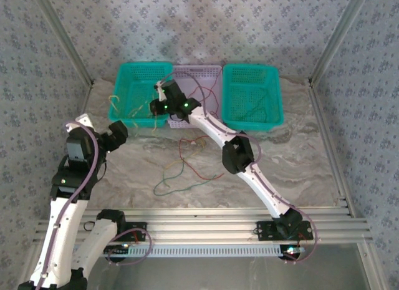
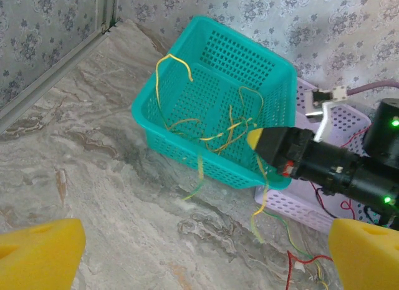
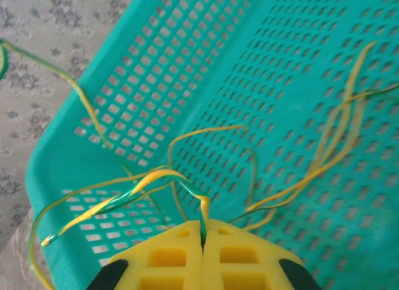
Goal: Untangle the cables
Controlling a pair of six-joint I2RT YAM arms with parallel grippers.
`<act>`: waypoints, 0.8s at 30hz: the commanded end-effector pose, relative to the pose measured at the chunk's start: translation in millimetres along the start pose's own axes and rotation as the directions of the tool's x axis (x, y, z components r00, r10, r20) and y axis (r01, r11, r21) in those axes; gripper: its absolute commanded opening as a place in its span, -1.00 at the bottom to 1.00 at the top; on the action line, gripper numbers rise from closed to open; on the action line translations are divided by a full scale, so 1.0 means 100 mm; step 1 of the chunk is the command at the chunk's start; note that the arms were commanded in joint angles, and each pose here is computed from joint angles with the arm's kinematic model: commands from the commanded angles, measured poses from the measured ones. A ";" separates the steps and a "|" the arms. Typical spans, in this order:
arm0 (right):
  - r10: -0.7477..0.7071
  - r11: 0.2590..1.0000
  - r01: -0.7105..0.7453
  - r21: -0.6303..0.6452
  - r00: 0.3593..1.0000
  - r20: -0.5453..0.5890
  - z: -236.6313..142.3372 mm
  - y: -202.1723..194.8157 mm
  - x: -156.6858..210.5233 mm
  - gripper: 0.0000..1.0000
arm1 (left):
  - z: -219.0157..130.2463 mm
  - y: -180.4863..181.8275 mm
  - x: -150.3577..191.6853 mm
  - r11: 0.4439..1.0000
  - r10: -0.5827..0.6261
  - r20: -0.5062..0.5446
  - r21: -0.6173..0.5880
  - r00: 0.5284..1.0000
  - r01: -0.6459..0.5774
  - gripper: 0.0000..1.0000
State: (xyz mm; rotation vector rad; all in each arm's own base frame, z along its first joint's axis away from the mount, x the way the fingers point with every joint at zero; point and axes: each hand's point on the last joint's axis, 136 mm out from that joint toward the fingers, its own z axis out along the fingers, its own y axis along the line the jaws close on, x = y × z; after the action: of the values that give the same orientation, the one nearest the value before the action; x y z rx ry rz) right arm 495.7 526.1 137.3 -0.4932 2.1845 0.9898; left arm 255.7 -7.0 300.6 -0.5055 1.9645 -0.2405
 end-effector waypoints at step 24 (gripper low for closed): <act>0.074 0.997 -0.075 0.015 0.996 0.048 -0.04 -0.21 -0.18 -1.00 | 0.00 0.01 0.00 1.000 0.020 0.003 0.001 1.000 -0.020 0.99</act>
State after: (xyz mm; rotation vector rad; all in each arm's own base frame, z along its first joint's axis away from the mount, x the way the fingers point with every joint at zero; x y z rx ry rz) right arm 517.6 510.1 143.6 -0.4017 2.1712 1.0001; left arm 255.8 -7.1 298.6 -0.4978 1.9707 -0.2341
